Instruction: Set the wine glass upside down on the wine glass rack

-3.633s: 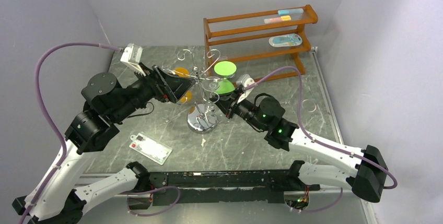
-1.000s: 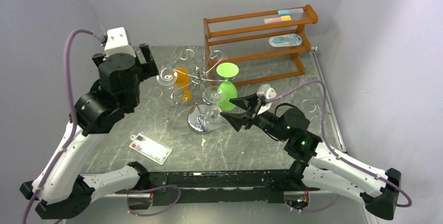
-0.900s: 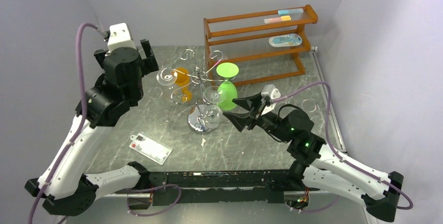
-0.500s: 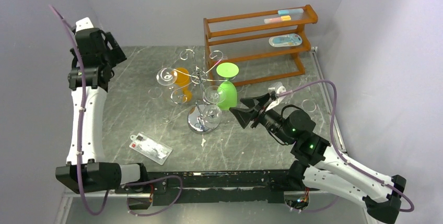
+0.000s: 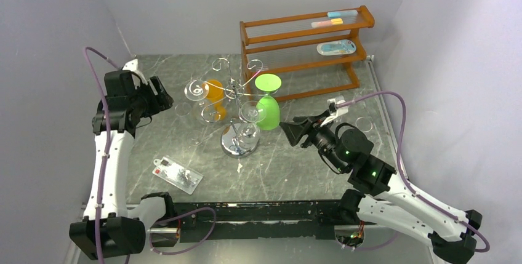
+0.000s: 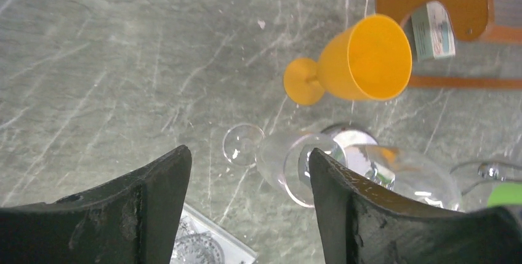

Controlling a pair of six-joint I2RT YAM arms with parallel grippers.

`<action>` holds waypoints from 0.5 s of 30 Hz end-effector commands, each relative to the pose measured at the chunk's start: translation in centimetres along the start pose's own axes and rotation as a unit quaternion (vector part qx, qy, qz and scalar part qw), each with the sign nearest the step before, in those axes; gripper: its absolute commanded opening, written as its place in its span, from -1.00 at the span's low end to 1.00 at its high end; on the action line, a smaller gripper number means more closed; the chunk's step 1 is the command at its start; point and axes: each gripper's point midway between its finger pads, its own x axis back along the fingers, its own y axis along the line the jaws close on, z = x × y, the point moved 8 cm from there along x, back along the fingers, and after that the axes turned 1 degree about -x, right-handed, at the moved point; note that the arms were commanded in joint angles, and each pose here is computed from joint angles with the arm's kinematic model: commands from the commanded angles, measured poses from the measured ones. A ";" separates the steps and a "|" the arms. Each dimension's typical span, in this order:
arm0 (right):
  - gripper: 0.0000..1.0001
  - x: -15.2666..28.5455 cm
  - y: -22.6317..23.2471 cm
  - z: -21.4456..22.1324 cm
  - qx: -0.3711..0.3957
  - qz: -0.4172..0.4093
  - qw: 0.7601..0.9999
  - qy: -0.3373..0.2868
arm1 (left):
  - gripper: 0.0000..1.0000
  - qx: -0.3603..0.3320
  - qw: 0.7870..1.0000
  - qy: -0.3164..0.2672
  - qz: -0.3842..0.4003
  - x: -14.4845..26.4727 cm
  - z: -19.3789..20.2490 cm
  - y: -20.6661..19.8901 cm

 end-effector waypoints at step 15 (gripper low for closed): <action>0.23 0.4 -0.2 -0.4 -0.018 0.014 1.000 -0.006 | -0.07 -0.006 0.993 0.106 0.048 -4.1 3.8 0.4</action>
